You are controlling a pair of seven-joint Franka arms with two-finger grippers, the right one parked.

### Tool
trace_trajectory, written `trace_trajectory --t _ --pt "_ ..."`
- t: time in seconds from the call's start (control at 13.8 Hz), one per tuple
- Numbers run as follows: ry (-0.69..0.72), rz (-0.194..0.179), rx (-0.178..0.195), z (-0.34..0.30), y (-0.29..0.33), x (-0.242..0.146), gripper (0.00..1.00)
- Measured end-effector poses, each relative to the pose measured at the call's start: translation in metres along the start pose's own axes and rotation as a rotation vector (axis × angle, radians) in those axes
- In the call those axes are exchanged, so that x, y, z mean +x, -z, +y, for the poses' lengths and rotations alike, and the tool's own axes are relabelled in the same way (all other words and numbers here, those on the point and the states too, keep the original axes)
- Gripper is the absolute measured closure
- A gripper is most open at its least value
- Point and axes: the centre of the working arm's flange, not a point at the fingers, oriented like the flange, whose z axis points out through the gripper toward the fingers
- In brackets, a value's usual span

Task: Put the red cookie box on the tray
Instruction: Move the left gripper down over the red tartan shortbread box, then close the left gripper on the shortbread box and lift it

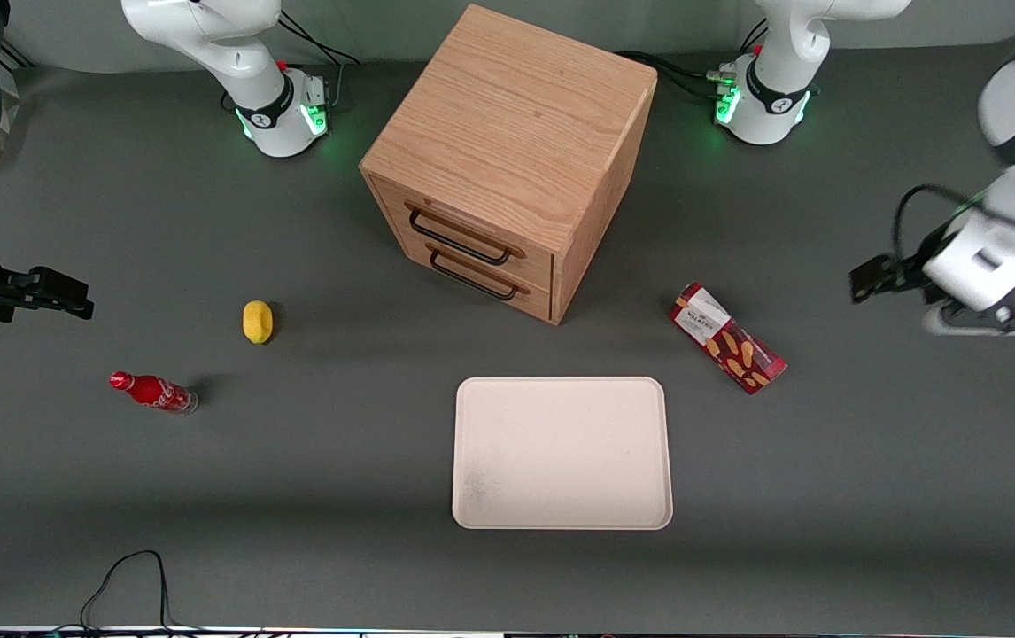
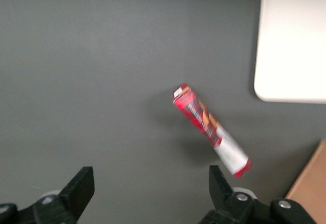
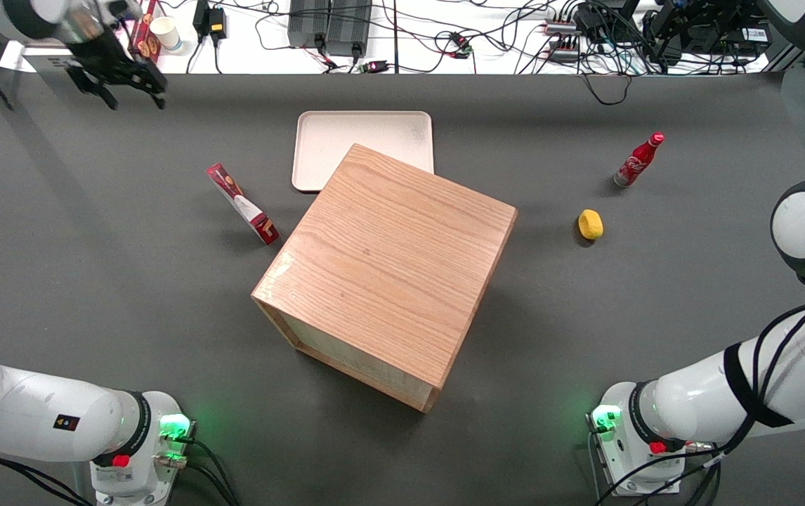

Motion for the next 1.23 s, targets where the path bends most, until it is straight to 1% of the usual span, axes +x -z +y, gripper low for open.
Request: trace_trajectory --t 0.14,0.29,0.43,0.51,0.58,0.65,0.72,0.8,0.94,1.01,1.09,1.16,1.23 --pt "0.194 -0.025 -0.004 0.020 -0.038 0.003 0.00" --pt "0.373 -0.043 0.003 0.046 -0.072 0.005 0.00" --pt "0.509 -0.054 0.018 0.074 -0.111 0.006 0.00" --pt "0.574 -0.056 0.019 0.087 -0.142 0.007 0.00" --pt "0.612 -0.061 0.008 0.092 -0.165 0.007 0.00" --pt "0.643 -0.064 -0.011 0.093 -0.189 0.005 0.00" --pt "0.663 -0.068 -0.016 0.090 -0.213 0.001 0.00" --pt "0.682 -0.086 -0.005 0.084 -0.245 -0.009 0.00" --pt "0.691 -0.101 0.005 0.082 -0.255 -0.013 0.02" --pt "0.693 -0.102 0.006 0.082 -0.255 -0.013 0.05" --pt "0.693 -0.103 0.007 0.082 -0.255 -0.014 0.05" --pt "0.693 -0.104 0.008 0.082 -0.256 -0.014 0.11" --pt "0.693 -0.106 0.008 0.081 -0.256 -0.015 0.24"
